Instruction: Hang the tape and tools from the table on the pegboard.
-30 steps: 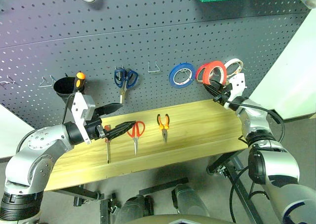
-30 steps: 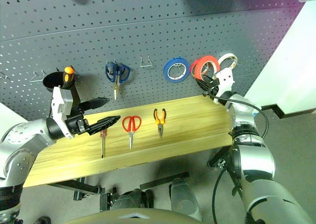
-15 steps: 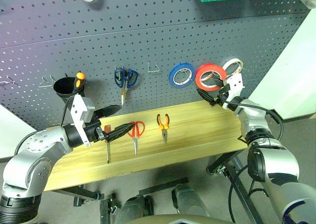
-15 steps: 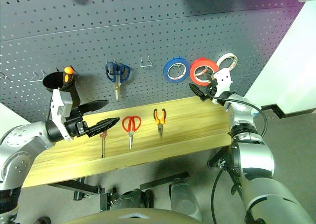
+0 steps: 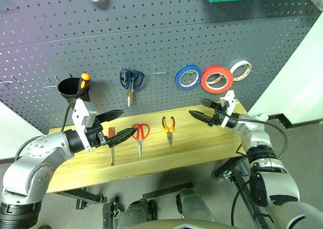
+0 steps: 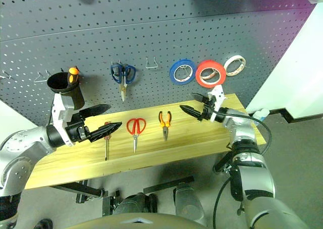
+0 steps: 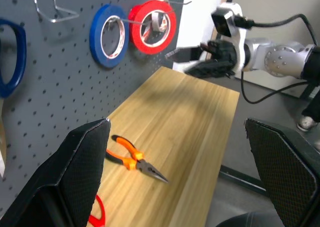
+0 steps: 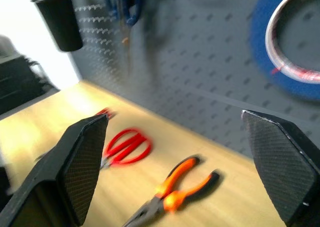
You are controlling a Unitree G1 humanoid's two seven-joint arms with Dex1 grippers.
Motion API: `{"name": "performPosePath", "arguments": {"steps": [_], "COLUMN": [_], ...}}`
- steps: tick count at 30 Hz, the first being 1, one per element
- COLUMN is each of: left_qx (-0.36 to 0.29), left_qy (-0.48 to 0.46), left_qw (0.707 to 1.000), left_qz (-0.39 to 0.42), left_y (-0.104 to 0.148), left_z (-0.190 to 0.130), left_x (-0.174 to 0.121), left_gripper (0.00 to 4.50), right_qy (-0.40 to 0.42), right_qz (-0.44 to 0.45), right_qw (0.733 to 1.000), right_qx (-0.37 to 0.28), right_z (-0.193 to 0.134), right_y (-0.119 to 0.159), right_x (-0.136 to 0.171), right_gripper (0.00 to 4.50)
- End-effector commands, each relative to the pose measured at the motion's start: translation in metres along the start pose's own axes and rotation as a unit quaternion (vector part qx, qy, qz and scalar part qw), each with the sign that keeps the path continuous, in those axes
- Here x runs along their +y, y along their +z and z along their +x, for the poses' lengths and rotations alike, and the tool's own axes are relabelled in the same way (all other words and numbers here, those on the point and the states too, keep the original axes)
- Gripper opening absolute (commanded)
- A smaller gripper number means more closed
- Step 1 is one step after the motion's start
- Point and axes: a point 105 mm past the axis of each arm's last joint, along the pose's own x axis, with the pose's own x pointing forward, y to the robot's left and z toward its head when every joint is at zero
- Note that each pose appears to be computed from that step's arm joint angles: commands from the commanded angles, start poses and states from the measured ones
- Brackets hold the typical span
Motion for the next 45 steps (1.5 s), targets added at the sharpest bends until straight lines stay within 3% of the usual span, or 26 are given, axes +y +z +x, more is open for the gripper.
{"name": "performPosePath", "arguments": {"steps": [1, 4, 9, 13, 22, 29, 36, 41, 45], "left_qx": [-0.011, -0.006, 0.0, 0.002, 0.005, 0.005, 0.003, 0.003, 0.002], "left_qy": [0.024, 0.039, 0.053, 0.063, 0.08, 0.086, 0.083, 0.08, 0.078], "left_qw": [0.999, 0.999, 0.998, 0.998, 0.997, 0.996, 0.996, 0.996, 0.997], "left_qz": [0.025, 0.024, 0.02, 0.018, 0.023, 0.023, 0.023, 0.024, 0.029], "left_y": [0.01, 0.007, 0.004, 0.005, 0.009, 0.011, 0.014, 0.015, 0.018], "left_z": [-0.011, -0.018, -0.026, -0.034, -0.043, -0.045, -0.042, -0.04, -0.039], "left_x": [0.004, 0.005, 0.002, -0.003, -0.01, -0.011, -0.012, -0.012, -0.013], "left_gripper": [4.5, 4.5, 4.5, 4.5, 4.5, 4.5, 4.5, 4.5, 4.5], "right_qy": [-0.041, -0.06, -0.098, -0.133, -0.224, -0.311, -0.304, -0.285, -0.304], "right_qz": [-0.023, -0.005, -0.02, 0.032, -0.002, 0.04, 0.144, 0.17, 0.148], "right_qw": [0.999, 0.998, 0.991, 0.982, 0.953, 0.922, 0.913, 0.913, 0.908], "right_qx": [0.014, 0.011, 0.085, 0.127, 0.205, 0.229, 0.229, 0.235, 0.249], "right_z": [0.02, 0.036, 0.051, 0.06, 0.064, 0.047, 0.058, 0.068, 0.068], "right_y": [-0.004, -0.009, -0.034, -0.042, -0.053, -0.05, -0.037, -0.038, -0.044], "right_x": [0.009, 0.027, 0.047, 0.054, 0.045, 0.023, 0.047, 0.066, 0.062], "right_gripper": [4.47, 4.47, 4.47, 4.47, 4.47, 4.47, 4.47, 4.47, 4.47]}}
